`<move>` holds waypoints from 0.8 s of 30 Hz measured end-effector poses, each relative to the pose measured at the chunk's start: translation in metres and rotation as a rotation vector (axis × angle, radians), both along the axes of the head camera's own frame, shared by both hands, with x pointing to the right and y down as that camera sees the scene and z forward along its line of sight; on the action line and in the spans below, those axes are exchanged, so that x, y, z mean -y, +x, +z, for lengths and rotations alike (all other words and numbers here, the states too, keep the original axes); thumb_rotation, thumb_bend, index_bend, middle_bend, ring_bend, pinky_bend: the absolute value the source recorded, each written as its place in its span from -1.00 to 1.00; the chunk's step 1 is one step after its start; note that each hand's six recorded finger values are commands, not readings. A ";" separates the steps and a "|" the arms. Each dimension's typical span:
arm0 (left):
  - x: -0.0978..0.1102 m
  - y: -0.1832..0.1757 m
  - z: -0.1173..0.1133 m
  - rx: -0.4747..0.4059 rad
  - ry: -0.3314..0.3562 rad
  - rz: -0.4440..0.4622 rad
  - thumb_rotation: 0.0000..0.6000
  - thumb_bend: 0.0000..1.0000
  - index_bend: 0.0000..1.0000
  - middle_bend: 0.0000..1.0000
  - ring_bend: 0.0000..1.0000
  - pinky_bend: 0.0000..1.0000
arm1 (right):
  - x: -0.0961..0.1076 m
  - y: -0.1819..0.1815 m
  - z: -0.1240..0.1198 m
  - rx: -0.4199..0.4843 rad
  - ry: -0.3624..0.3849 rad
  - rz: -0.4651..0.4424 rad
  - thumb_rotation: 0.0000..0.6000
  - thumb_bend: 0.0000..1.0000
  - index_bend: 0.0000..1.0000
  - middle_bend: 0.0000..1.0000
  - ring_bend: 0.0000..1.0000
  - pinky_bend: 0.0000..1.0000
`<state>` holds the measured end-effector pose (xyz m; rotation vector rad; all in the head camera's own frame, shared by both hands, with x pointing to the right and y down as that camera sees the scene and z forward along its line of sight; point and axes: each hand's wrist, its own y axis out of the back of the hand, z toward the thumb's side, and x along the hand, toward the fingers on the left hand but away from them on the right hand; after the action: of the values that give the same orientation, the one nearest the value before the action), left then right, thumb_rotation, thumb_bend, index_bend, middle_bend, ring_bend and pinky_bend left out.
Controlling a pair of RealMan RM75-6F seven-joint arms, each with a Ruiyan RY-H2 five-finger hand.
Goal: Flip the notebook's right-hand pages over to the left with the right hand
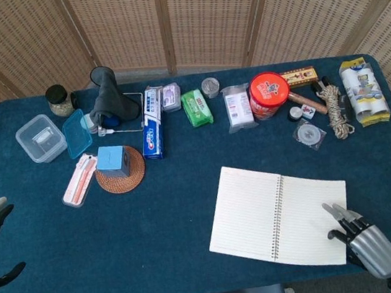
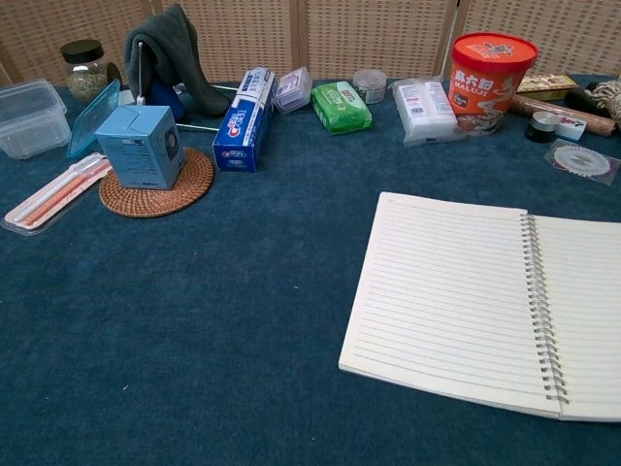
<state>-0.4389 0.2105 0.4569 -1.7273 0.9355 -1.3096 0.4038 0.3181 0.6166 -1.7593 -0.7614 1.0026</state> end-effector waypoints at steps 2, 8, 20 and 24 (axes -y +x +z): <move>0.000 -0.001 0.000 -0.001 -0.001 -0.001 1.00 -0.95 -1.00 -1.00 -1.00 -0.91 | 0.014 -0.005 0.000 0.003 0.026 -0.010 1.00 0.04 0.22 -0.88 -0.82 -0.47; 0.000 -0.005 0.000 -0.001 0.002 -0.015 1.00 -0.95 -1.00 -1.00 -1.00 -0.91 | 0.049 -0.023 -0.002 0.033 0.084 -0.028 1.00 -0.13 -0.45 -0.92 -0.81 -0.46; 0.000 -0.010 -0.001 -0.014 0.005 -0.027 1.00 -0.95 -1.00 -1.00 -1.00 -0.91 | 0.082 -0.077 0.002 0.122 0.054 0.017 1.00 -0.49 -1.00 -1.00 -0.91 -0.54; 0.000 -0.011 -0.001 -0.018 0.006 -0.029 1.00 -0.95 -1.00 -1.00 -1.00 -0.91 | 0.097 -0.099 0.003 0.171 0.035 0.052 1.00 -0.52 -1.00 -1.00 -0.94 -0.56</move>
<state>-0.4504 0.2110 0.4555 -1.7290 0.9773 -1.3110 0.3048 0.2215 0.6199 -1.8192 -0.9308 0.8752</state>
